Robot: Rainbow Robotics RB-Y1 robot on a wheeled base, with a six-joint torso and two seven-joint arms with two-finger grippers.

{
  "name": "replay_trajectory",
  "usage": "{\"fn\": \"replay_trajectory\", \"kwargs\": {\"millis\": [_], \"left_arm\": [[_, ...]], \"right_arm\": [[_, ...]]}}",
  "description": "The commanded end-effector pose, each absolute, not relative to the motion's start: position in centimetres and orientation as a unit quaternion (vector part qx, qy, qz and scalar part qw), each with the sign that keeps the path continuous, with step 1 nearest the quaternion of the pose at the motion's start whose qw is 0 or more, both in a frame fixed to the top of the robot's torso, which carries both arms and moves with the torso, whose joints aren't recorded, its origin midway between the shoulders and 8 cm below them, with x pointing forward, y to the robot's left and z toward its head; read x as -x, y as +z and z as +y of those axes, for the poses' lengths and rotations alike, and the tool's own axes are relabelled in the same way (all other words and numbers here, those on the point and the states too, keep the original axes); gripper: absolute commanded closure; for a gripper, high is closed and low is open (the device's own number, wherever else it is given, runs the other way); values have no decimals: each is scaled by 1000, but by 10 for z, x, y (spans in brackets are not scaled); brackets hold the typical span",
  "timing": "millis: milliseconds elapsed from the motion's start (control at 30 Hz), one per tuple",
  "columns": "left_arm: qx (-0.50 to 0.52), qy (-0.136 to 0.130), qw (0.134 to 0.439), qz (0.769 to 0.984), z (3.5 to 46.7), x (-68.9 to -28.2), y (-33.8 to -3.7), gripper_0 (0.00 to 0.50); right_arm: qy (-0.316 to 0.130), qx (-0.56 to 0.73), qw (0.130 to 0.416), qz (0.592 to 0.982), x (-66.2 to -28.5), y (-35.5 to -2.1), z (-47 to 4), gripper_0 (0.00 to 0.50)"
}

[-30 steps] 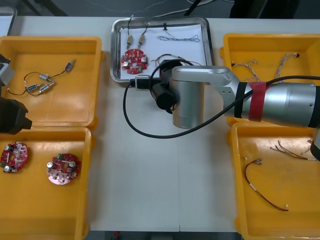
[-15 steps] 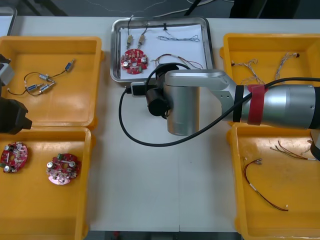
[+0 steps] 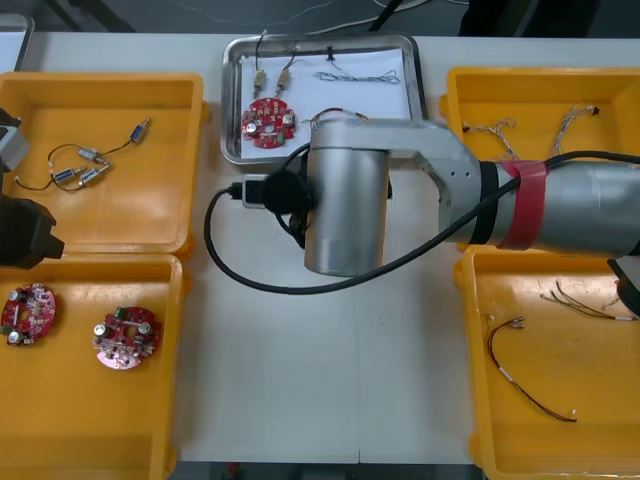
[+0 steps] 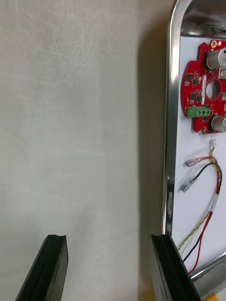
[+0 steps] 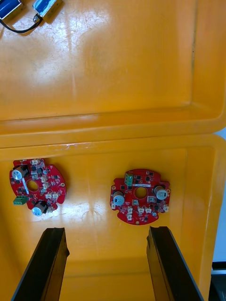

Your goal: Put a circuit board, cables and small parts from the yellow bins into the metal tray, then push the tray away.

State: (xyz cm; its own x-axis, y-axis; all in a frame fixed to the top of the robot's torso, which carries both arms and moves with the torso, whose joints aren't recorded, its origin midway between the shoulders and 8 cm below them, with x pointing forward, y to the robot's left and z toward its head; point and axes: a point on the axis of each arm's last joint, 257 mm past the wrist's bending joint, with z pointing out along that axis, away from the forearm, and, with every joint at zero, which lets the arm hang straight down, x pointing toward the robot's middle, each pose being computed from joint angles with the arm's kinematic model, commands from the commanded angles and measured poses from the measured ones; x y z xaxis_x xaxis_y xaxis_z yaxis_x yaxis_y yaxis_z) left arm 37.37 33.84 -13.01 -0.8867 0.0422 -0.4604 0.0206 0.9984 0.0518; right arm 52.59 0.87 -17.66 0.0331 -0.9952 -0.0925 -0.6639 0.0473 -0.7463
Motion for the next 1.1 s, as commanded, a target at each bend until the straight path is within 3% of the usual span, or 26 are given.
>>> {"fn": "replay_trajectory", "kwargs": {"millis": [33,400,700,1100], "left_arm": [[-45,57,245,967,355,-370,-118,0],[-45,57,245,967,355,-370,-118,0],[-45,57,245,967,355,-370,-118,0],[-45,57,245,967,355,-370,-118,0]], "right_arm": [[-220,599,323,699,-516,-140,-1,0],[-188,495,297,794,-484,-112,-48,0],[-137,376,255,880,-459,-103,-117,0],[-63,268,229,934,-440,-97,-193,0]]}}
